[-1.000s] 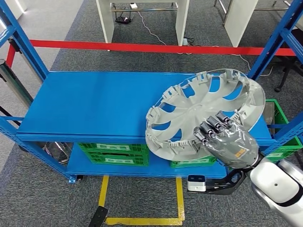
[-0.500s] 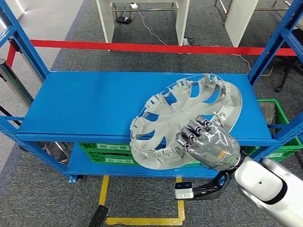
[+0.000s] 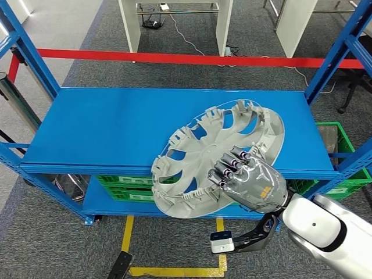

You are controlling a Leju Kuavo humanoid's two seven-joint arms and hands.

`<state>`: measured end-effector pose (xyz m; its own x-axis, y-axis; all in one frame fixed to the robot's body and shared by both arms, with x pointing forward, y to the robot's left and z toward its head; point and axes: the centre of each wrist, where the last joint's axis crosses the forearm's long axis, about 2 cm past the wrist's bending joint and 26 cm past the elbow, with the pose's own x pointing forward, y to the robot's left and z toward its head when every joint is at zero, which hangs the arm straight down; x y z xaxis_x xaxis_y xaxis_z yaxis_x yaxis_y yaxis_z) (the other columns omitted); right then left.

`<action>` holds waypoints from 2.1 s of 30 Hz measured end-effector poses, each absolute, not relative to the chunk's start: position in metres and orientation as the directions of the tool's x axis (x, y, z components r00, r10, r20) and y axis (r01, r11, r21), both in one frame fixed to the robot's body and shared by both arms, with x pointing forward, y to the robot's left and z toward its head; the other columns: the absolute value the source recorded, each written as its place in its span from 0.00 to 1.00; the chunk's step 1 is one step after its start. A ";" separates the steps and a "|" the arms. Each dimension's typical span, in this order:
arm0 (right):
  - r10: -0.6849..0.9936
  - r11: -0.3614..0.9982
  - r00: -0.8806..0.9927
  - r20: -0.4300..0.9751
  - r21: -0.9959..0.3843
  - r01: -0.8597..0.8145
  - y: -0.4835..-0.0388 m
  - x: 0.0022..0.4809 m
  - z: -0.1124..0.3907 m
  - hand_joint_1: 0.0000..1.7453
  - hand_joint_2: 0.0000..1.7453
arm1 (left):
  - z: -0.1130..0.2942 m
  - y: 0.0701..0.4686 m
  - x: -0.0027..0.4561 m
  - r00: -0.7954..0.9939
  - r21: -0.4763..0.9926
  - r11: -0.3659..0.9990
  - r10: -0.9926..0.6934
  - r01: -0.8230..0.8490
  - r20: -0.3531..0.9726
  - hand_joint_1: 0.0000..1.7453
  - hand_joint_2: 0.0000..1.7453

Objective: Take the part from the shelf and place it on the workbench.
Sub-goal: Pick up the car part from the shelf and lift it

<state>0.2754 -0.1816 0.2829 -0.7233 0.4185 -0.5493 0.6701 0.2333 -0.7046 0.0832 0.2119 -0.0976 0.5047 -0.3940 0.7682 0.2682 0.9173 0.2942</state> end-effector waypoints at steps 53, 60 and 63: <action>0.441 0.213 -0.714 -0.544 -0.709 0.672 -0.181 0.275 0.282 1.00 1.00 | -0.096 0.214 0.093 0.560 0.315 0.913 -0.408 0.259 0.721 0.00 1.00; 0.442 0.211 -0.714 -0.543 -0.711 0.671 -0.181 0.275 0.281 1.00 1.00 | -0.096 0.214 0.093 0.561 0.316 0.913 -0.407 0.257 0.721 0.00 1.00; 0.442 0.211 -0.715 -0.542 -0.711 0.670 -0.181 0.275 0.281 1.00 1.00 | -0.096 0.214 0.093 0.562 0.315 0.914 -0.406 0.256 0.721 0.00 1.00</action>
<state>0.2752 -0.1806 0.2810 -0.7147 0.4416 -0.5424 0.6703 0.2111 -0.7114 0.0927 0.2140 -0.0959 0.5620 -0.4059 0.7207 0.2564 0.9139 0.3147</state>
